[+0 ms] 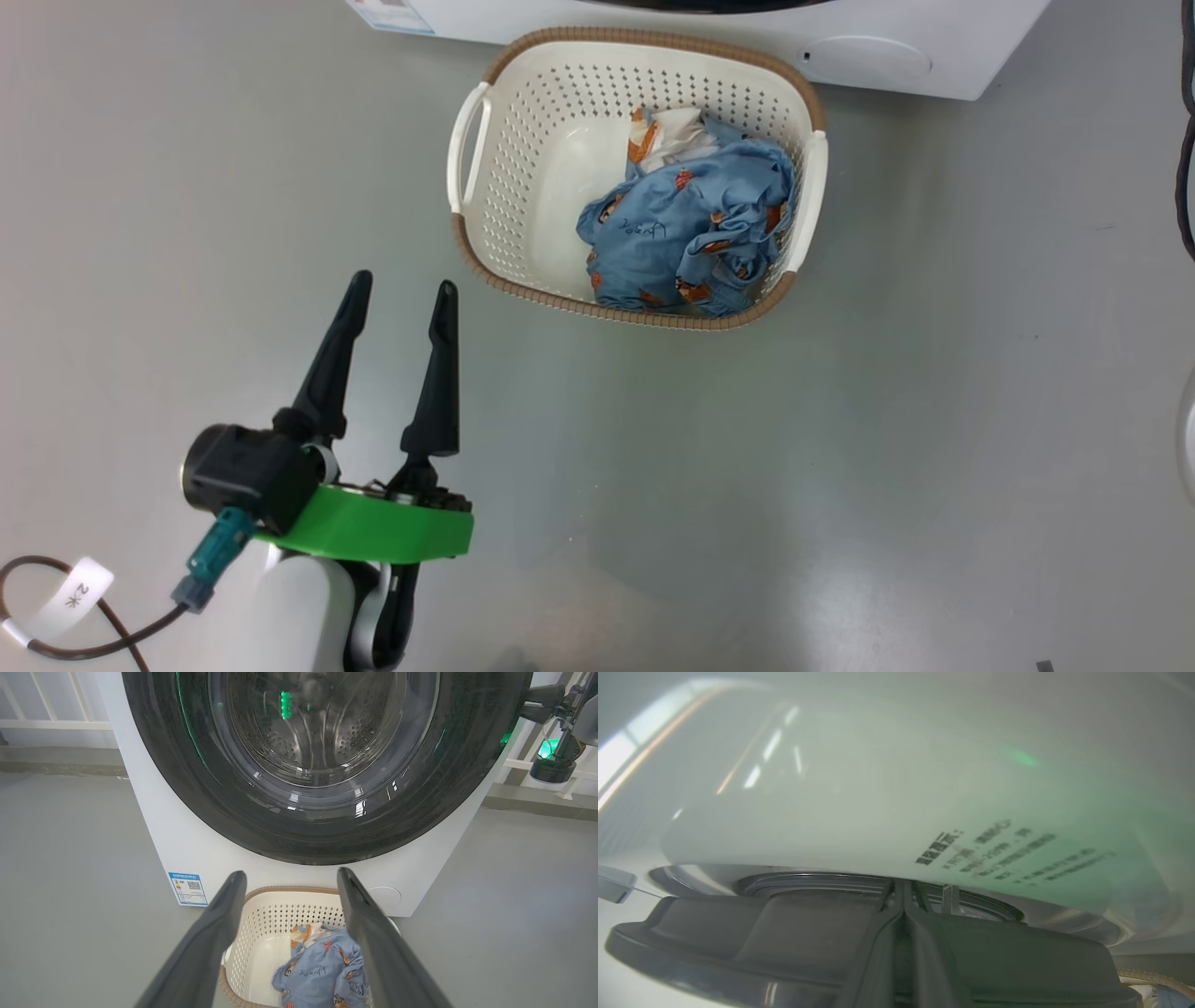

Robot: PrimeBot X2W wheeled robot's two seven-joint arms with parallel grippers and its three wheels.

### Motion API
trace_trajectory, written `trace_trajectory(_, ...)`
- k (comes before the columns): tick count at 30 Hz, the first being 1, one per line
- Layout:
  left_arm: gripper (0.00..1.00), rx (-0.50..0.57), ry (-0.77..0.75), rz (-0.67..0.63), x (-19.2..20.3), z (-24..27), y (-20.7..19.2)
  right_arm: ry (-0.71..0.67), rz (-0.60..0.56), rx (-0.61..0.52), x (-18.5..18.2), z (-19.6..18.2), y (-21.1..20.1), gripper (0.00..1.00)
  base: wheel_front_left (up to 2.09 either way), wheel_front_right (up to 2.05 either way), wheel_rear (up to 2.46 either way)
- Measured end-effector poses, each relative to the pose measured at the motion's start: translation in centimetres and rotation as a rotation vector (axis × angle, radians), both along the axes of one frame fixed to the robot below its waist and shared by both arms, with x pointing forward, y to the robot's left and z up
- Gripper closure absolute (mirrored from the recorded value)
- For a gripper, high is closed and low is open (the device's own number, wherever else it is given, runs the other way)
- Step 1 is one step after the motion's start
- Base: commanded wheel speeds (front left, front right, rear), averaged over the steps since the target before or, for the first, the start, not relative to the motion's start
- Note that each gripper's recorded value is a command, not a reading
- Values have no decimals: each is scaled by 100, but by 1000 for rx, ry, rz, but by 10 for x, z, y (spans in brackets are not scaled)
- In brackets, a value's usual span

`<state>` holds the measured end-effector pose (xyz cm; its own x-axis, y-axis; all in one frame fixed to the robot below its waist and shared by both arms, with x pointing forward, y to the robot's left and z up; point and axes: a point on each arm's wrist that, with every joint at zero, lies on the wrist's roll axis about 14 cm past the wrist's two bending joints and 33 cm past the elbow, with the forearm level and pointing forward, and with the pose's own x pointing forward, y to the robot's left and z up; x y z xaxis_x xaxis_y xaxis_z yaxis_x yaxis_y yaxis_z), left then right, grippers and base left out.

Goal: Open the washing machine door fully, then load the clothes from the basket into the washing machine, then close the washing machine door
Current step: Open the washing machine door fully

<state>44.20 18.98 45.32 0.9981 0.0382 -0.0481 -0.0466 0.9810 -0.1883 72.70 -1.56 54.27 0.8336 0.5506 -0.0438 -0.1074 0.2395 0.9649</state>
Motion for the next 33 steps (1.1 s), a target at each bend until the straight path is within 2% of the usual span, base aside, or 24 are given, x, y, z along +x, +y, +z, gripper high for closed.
trace_trajectory(15,0,-15,3,3,3,-3,-1,-15,101,-59,-9,-4,7,100,0,0,0)
trace_trajectory(22,0,-18,-15,-8,5,3,-5,-44,183,-118,-32,-5,10,100,0,0,0)
trace_trajectory(33,0,3,-68,-19,2,24,-6,-45,354,-119,-80,-5,18,100,0,0,0)
